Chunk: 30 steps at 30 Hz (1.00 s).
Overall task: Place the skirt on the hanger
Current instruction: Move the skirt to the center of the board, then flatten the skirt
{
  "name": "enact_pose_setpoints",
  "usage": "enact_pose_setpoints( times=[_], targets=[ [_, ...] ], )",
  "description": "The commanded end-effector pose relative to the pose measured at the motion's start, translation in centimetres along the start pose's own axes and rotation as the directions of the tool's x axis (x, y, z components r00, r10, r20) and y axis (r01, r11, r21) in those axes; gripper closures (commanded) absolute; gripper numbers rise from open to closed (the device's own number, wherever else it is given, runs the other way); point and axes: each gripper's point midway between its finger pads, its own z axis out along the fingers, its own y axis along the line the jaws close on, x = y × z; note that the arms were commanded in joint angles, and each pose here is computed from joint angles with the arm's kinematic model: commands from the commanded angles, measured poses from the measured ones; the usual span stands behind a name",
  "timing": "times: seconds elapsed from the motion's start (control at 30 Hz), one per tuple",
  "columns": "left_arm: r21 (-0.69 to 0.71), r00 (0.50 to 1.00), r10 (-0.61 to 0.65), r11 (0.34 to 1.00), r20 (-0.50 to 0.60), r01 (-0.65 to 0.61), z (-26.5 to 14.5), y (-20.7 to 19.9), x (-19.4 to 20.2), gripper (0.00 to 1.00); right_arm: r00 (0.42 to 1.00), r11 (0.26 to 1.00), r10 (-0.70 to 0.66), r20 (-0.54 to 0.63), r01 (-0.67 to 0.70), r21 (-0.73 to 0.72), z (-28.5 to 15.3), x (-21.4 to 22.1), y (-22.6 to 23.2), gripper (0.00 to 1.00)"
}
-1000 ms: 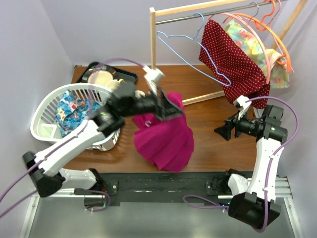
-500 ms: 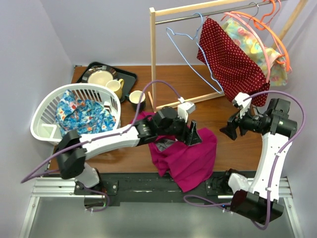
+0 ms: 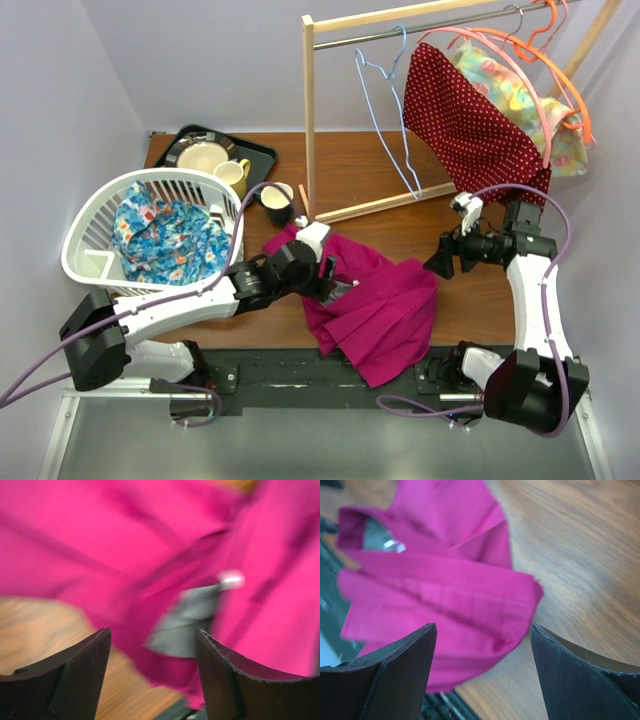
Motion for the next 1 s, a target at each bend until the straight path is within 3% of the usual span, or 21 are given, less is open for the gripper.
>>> enact_pose_setpoints(
  times=[0.0, 0.17, 0.27, 0.37, 0.5, 0.6, 0.73, 0.8, 0.97],
  targets=[
    [-0.107, 0.997, -0.077, 0.991, 0.028, 0.080, 0.5, 4.2, 0.0, 0.31, 0.996, 0.991, 0.067, 0.063, -0.074, 0.114, 2.3, -1.8, -3.5, 0.21],
    [-0.064, 0.998, -0.049, 0.997, -0.037, 0.046, 1.2, 3.8, 1.3, 0.34, 0.989, 0.969, 0.148, 0.018, -0.149, 0.197, 3.5, -0.2, -5.7, 0.19],
    [-0.036, 0.998, -0.040, 0.999, -0.051, 0.039, 1.5, 3.3, 1.5, 0.42, 0.986, 0.968, 0.164, 0.018, -0.165, 0.191, 4.1, 0.0, -6.1, 0.18],
    [-0.008, 0.996, -0.028, 1.000, -0.080, 0.028, 1.9, 2.9, 2.2, 0.56, 0.983, 0.967, 0.182, -0.013, -0.177, 0.184, 5.0, 0.3, -6.4, 0.18],
    [0.008, 0.993, -0.023, 1.000, -0.114, 0.024, 1.8, 2.7, 2.9, 0.89, 0.970, 0.954, 0.232, -0.077, -0.212, 0.211, 6.0, 1.5, -7.2, 0.17],
    [0.018, 0.996, -0.042, 0.999, -0.082, 0.043, 0.7, 2.7, 2.1, 0.96, 0.963, 0.954, 0.244, -0.116, -0.217, 0.205, 6.8, 2.1, -7.1, 0.17],
    [0.049, 0.997, -0.070, 0.996, -0.038, 0.072, -0.3, 2.5, 1.0, 0.97, 0.960, 0.968, 0.210, -0.187, -0.178, 0.178, 8.1, 2.4, -6.0, 0.20],
    [0.050, 0.997, -0.075, 0.996, -0.030, 0.076, -0.6, 2.5, 0.7, 0.97, 0.951, 0.975, 0.202, -0.235, -0.174, 0.135, 8.8, 2.6, -5.1, 0.32],
    [0.044, 0.996, -0.090, 0.995, -0.013, 0.091, -0.8, 2.8, 0.1, 0.99, 0.930, 0.977, 0.213, -0.298, -0.195, 0.089, 9.0, 2.1, -4.4, 0.48]
  ],
)
